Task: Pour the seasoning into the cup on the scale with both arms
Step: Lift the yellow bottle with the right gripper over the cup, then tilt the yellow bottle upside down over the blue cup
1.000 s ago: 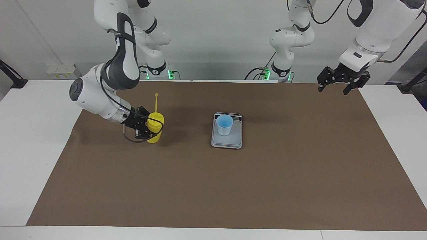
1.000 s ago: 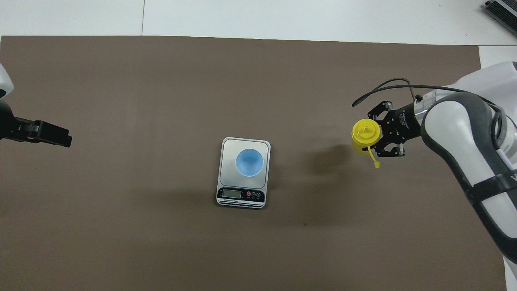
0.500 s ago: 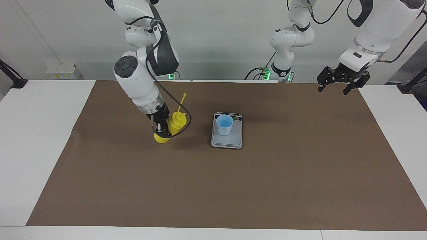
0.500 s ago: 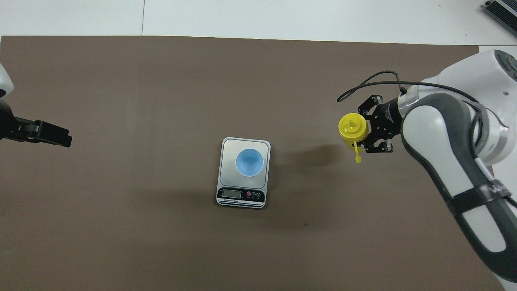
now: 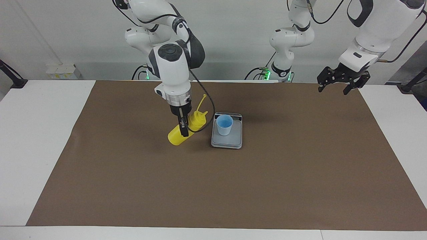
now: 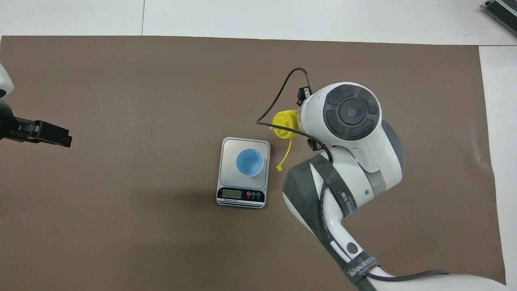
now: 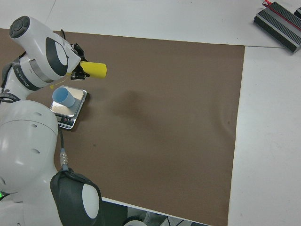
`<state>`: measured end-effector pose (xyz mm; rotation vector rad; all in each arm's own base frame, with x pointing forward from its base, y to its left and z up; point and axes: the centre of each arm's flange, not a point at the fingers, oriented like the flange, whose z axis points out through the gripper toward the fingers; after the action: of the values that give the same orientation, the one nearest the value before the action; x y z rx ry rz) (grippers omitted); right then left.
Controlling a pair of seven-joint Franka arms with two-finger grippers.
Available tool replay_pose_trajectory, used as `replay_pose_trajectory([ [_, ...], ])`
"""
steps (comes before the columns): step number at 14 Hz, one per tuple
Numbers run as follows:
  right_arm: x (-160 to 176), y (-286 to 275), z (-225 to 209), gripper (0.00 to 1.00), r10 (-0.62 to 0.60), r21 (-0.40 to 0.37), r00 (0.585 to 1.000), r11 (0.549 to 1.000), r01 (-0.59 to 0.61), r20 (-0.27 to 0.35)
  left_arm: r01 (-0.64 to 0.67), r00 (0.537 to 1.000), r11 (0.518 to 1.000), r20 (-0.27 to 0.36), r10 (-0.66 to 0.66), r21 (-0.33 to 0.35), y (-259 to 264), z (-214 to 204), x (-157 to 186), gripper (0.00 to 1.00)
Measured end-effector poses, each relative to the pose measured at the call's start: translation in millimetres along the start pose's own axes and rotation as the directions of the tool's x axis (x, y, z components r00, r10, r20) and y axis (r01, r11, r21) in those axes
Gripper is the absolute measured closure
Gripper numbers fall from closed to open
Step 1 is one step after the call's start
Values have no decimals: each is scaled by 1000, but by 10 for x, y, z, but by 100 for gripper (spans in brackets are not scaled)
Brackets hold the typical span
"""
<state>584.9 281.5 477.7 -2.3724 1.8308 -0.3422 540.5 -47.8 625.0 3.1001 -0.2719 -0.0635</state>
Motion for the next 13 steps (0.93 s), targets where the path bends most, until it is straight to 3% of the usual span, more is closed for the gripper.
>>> replay_pose_trajectory([
  [6,-494,48,-49,45,-169,144,982,973,179,-80,0,1000,1000,0,0,0,0,0,0,0],
  [10,-577,194,84,45,-278,197,933,925,324,-229,0,1000,1000,0,0,0,0,0,0,0],
  [13,-700,328,178,45,-261,229,904,909,349,-338,0,1000,1000,0,0,0,0,0,0,0],
])
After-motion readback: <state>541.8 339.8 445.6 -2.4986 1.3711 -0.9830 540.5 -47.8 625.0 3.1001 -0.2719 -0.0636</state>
